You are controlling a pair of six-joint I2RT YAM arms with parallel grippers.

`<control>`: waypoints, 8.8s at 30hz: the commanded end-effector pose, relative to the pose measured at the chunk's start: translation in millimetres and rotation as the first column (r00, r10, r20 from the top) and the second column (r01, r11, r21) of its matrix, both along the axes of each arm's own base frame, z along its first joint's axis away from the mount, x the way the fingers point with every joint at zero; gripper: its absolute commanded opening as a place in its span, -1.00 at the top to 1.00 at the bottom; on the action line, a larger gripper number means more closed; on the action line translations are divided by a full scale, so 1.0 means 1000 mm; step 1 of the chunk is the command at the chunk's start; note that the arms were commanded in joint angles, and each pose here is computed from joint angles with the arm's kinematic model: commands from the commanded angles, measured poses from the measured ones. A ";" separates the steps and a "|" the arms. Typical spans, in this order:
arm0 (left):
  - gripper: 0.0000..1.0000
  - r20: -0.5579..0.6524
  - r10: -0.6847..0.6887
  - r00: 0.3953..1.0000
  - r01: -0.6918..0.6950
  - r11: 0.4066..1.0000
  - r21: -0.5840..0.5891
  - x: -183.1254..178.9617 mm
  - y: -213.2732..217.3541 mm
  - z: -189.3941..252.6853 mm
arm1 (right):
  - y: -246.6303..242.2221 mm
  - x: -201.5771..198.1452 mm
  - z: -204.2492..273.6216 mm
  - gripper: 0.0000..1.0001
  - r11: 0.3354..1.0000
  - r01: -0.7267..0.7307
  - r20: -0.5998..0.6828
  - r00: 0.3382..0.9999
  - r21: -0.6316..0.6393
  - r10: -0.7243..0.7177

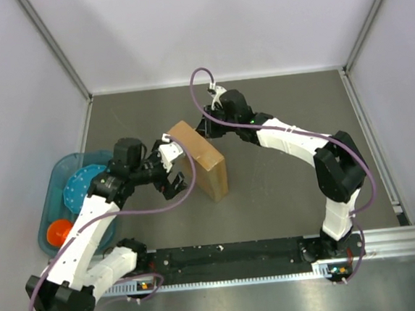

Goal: Unpack the express box
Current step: Adjust the express box at the center of the board.

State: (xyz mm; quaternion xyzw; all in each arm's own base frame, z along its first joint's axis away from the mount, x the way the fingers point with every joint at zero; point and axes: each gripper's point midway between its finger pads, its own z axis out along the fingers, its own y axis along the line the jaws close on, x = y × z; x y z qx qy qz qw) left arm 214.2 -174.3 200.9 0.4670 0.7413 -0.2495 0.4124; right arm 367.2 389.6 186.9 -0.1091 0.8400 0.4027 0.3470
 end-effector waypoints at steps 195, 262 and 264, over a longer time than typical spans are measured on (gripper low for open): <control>-0.98 -0.114 -0.744 0.659 0.624 0.455 0.636 0.054 0.009 0.024 | -0.079 -0.016 0.098 1.00 0.959 -0.163 0.085 0.985 0.233 0.147; 0.19 -0.615 0.059 0.786 0.319 0.814 0.486 0.024 0.031 -0.048 | -0.171 -0.136 0.106 1.00 0.935 0.327 0.697 0.702 -0.135 -0.145; 0.20 -0.620 0.048 0.783 0.331 0.812 0.481 0.024 0.030 -0.050 | -0.169 -0.136 0.106 1.00 0.935 0.328 0.703 0.697 -0.133 -0.145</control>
